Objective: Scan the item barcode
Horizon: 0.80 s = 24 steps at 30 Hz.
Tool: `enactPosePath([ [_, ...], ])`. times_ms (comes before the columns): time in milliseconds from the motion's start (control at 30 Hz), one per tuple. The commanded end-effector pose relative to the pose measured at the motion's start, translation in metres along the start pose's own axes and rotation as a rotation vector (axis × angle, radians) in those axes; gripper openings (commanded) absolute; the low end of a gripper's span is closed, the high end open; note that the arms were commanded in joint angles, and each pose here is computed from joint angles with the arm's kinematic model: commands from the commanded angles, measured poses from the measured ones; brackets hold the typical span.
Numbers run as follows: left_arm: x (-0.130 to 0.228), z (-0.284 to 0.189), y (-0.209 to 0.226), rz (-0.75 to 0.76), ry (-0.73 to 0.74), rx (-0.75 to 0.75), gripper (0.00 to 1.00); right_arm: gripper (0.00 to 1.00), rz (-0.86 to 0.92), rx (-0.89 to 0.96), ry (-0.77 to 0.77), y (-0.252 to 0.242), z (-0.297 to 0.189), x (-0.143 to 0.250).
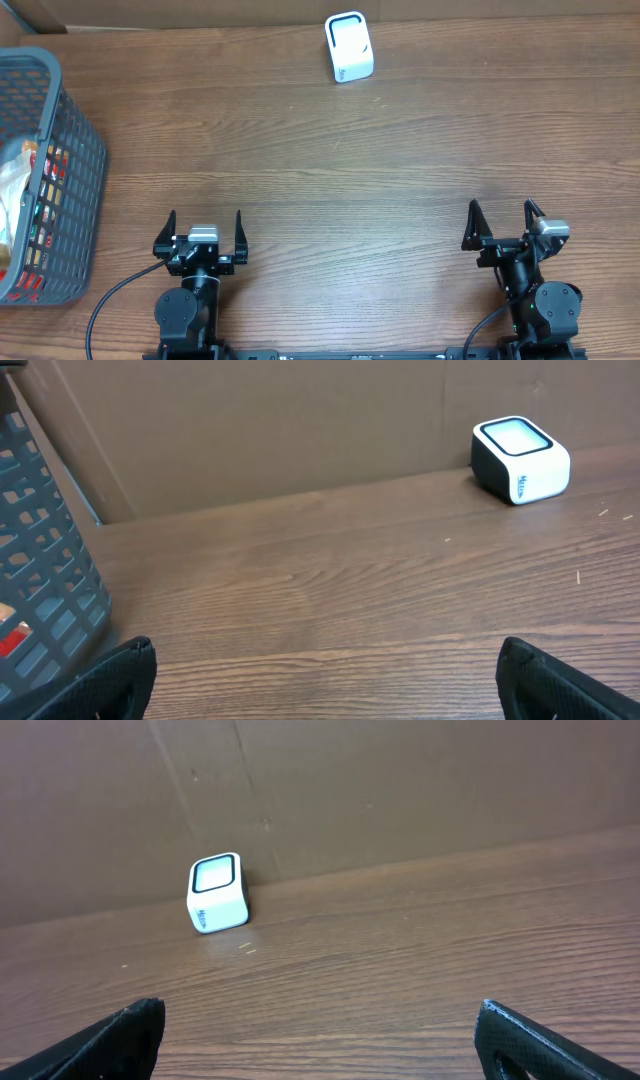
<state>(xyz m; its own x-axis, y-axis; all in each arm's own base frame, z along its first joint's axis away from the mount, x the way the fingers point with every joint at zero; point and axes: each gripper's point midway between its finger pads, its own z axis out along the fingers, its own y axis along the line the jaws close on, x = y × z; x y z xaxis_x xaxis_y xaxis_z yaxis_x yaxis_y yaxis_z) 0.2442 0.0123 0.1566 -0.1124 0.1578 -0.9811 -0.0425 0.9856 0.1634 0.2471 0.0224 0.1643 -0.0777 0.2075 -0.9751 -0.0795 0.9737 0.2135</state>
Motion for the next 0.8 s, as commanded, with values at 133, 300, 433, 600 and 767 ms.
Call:
enactPosePath([
  [133,0.0,0.0,-0.003,0.018,-0.011,0.012,1.0,1.0,-0.007,-0.003,0.006,0.0,0.001,0.004],
  [300,0.0,0.0,-0.003,0.018,-0.012,0.011,1.0,1.0,-0.007,-0.003,0.006,0.0,0.001,0.004],
  [433,-0.001,0.0,-0.011,0.015,-0.019,0.058,1.0,1.0,-0.007,-0.003,0.006,0.0,0.001,0.004],
  [600,-0.004,-0.001,-0.016,-0.056,-0.024,0.092,1.0,1.0,-0.007,-0.003,0.006,0.0,0.001,0.004],
  [767,-0.014,-0.005,-0.018,-0.098,-0.03,0.114,1.0,1.0,-0.007,-0.003,0.006,0.0,0.001,0.004],
])
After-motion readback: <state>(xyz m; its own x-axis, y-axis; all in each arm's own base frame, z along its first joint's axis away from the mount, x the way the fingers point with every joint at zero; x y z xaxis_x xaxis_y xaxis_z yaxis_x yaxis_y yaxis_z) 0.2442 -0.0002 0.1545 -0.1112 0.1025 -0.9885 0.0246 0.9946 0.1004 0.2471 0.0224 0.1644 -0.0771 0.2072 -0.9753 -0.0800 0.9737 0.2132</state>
